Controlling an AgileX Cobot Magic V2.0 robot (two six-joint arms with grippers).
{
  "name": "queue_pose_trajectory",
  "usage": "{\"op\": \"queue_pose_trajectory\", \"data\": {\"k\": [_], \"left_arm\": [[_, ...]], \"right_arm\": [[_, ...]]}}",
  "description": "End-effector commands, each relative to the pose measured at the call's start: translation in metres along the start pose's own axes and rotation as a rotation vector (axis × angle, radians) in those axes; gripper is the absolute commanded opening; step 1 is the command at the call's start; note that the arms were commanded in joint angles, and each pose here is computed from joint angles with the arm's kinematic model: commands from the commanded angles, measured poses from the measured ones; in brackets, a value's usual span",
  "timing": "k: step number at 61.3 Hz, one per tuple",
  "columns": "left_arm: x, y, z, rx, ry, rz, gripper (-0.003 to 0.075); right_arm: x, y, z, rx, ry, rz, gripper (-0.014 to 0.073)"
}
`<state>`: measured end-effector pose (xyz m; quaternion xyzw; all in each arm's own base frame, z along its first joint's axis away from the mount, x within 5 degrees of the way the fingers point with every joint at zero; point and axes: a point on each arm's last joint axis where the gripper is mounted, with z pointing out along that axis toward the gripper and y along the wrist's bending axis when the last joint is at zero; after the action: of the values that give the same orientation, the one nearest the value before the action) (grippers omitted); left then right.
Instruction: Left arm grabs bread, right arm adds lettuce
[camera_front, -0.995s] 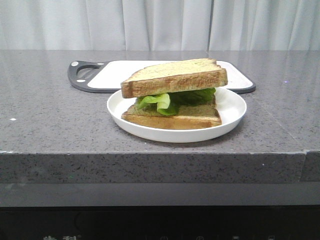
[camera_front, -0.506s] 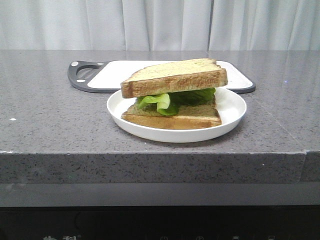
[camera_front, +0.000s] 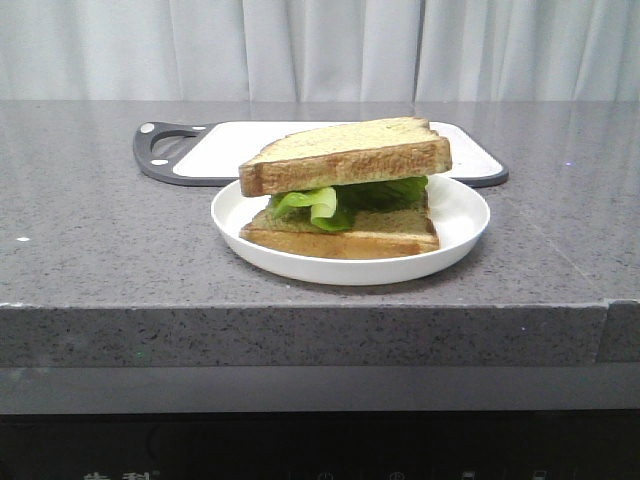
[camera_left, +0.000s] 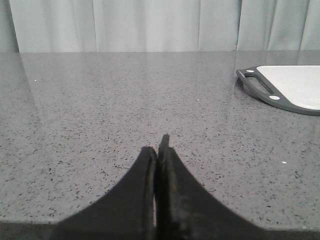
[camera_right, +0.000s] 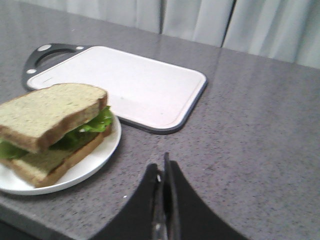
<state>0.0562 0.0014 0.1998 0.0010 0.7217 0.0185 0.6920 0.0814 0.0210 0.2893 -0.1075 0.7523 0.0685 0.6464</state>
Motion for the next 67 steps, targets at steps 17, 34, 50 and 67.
{"op": "queue_pose_trajectory", "data": {"k": [17,34,50,67], "left_arm": [[-0.006,0.000,-0.002,-0.004,-0.090,-0.019,-0.0019],[-0.006,0.000,-0.002,-0.004,-0.090,-0.019,-0.0019],[-0.006,0.000,-0.001,-0.004,-0.089,-0.019,-0.0019],[-0.006,0.000,-0.001,-0.004,-0.089,-0.019,-0.0019]], "right_arm": [[0.045,-0.014,-0.015,0.245,-0.194,0.121,-0.0050],[0.085,-0.013,-0.019,0.296,-0.200,0.122,-0.0050],[0.092,-0.013,-0.017,0.298,-0.192,0.126,-0.0050],[0.092,-0.013,-0.017,0.298,-0.192,0.126,-0.0050]]}}
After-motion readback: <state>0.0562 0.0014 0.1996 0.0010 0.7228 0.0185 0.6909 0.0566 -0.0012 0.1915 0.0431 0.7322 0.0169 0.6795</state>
